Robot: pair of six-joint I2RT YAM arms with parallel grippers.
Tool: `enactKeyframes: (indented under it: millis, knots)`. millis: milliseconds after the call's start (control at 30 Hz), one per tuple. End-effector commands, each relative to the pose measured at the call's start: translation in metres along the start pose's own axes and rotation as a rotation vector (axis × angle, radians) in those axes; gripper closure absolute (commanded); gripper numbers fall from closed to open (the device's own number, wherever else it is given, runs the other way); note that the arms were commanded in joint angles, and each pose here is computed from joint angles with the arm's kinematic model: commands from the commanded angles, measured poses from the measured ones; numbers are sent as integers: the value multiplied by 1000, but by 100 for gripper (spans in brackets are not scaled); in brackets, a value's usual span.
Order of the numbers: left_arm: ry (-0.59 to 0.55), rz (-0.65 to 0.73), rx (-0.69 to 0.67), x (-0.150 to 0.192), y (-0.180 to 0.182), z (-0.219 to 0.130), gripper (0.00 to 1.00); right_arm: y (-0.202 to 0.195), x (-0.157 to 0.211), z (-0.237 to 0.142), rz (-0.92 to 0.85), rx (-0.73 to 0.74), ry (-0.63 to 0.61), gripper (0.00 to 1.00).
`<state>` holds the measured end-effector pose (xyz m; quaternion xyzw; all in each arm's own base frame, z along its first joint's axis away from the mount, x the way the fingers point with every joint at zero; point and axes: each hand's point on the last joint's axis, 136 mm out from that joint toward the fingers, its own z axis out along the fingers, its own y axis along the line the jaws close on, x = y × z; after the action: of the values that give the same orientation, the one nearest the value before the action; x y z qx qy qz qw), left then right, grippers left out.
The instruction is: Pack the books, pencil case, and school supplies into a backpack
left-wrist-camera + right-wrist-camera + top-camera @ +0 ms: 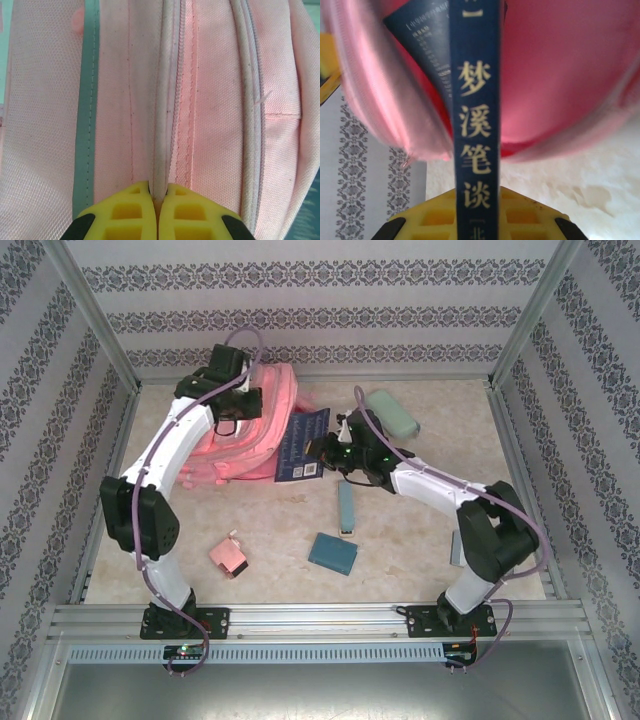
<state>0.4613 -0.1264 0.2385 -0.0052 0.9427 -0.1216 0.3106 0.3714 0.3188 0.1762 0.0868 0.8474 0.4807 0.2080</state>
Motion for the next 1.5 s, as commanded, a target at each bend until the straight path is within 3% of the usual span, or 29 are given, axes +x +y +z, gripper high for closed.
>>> enactKeyframes:
  millis: [0, 267, 567, 933, 1100, 1167, 1200, 1333, 1467]
  knots:
    - [-76, -44, 168, -26, -21, -37, 100, 29, -22, 12, 4, -115, -50, 100]
    - [-126, -138, 317, -45, -13, -67, 100, 29, -30, 50, 50, -152, -66, 100]
    - [-120, -176, 421, -51, -28, -71, 100, 58, -41, 110, 85, -238, -72, 100]
    - [-124, -184, 500, -56, -41, -81, 100, 49, -44, 192, 172, -217, -58, 100]
    - [-122, -176, 492, -56, -40, -82, 100, 39, -34, 205, 156, -133, -6, 81]
    - [-120, -173, 487, -56, -39, -81, 100, 35, -32, 198, 120, -86, -4, 60]
    - [-120, -173, 486, -56, -38, -81, 100, 33, -32, 195, 110, -68, -8, 54]
    - [-119, -177, 483, -58, -36, -78, 100, 23, -33, 180, 61, 10, -21, 55]
    - [-114, -180, 485, -58, -35, -75, 100, 12, -33, 173, 30, 66, -26, 66]
